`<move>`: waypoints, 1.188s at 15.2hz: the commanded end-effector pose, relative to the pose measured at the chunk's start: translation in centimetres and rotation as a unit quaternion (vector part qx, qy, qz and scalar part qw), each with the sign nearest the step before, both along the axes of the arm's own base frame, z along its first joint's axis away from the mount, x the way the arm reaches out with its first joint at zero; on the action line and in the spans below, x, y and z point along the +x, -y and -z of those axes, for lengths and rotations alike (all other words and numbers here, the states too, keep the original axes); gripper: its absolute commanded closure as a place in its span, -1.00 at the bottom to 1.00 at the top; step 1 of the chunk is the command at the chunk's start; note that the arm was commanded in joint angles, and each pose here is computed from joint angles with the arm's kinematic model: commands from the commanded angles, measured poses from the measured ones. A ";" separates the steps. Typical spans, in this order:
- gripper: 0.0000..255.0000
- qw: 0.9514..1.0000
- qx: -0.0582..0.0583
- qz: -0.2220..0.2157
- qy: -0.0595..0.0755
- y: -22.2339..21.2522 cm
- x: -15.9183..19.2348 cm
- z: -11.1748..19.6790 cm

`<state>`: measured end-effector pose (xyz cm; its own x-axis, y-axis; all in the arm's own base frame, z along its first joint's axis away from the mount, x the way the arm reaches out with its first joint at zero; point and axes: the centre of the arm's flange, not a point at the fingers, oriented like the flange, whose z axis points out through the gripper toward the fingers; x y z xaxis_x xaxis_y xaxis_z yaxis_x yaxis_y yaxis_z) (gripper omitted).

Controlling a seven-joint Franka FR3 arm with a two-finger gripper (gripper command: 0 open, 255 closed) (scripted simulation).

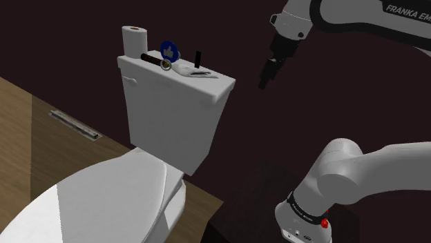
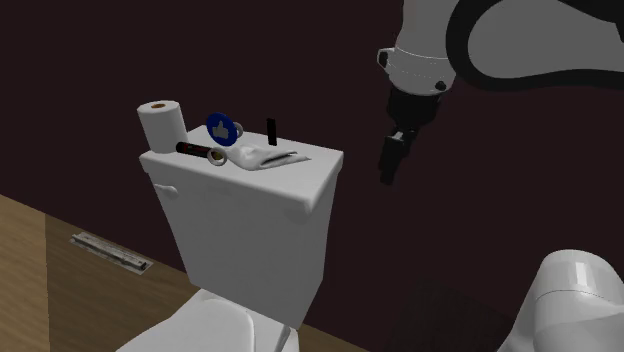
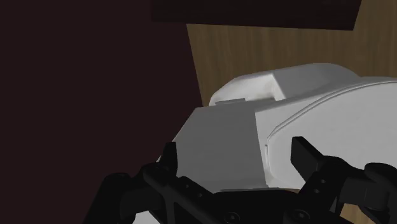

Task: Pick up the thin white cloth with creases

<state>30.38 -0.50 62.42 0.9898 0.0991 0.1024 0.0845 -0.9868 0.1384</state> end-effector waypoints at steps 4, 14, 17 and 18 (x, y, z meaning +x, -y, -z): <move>-1.00 0.999 0.009 -0.031 -0.016 1.9 4.0 0.2; -1.00 0.988 0.041 -0.134 -0.068 6.3 18.1 1.9; -1.00 0.982 0.050 -0.164 -0.083 7.0 22.4 2.7; -1.00 0.979 0.053 -0.175 -0.088 7.1 23.8 3.0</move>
<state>52.58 -7.56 59.66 0.9114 0.4102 -0.0320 0.4104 -0.9119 -0.0001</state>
